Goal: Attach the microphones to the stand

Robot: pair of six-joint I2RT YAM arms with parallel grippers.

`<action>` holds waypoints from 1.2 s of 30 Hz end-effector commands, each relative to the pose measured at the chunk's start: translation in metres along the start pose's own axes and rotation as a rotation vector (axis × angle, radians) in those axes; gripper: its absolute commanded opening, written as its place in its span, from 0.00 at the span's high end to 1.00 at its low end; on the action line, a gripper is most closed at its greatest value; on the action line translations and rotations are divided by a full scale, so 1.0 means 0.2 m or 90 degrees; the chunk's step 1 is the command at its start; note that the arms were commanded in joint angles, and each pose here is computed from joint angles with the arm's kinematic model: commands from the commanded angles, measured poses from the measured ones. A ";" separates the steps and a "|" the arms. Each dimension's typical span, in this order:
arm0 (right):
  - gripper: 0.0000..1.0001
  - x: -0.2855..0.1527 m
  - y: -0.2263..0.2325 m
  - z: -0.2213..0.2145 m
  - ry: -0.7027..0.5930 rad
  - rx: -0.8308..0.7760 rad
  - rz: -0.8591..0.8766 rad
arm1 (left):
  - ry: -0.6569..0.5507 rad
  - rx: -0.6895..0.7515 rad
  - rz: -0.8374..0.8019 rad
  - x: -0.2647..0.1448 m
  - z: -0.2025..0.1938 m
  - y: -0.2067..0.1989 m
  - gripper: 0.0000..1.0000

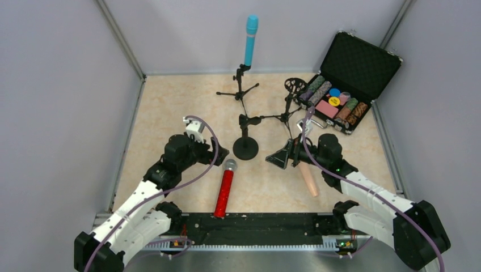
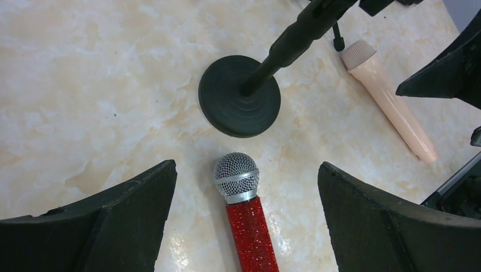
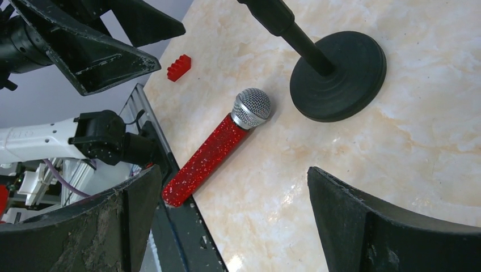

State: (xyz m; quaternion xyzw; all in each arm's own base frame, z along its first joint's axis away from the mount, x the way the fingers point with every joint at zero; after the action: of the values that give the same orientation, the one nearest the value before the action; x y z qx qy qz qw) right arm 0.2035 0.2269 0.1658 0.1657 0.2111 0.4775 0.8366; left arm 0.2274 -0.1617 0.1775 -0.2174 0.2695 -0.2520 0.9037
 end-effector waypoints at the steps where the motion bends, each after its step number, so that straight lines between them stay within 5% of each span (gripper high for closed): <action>1: 0.03 -0.02 -0.01 0.02 -0.014 -0.015 -0.012 | 0.001 -0.079 0.025 0.02 -0.04 0.03 0.01; 19: 0.03 -0.06 -0.08 0.01 0.067 0.016 -0.111 | 0.105 -0.133 0.033 0.15 -0.15 0.04 0.01; 27: 0.02 -0.10 -0.16 0.01 0.136 0.007 -0.207 | 0.037 -0.209 0.109 0.22 -0.03 0.08 0.01; 36: 0.02 -0.24 -0.34 0.05 0.234 -0.049 -0.384 | -0.023 -0.115 0.271 0.10 0.14 0.23 0.02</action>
State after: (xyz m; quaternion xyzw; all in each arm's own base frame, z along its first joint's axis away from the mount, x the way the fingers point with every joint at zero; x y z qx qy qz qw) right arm 0.2258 0.1825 0.1552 0.0480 0.3448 0.3156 0.8827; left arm 0.2650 -0.1553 0.1535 -0.2789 0.3521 -0.0848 0.8894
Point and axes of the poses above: each gripper's point midway between its finger pads, its own x axis out along the fingers, its own y axis along the line the jaws close on, z = x × y, the point moved 2 cm from there along -x, back along the fingers, and after that the axes turned 13 degrees about -x, right-handed, at the moved point
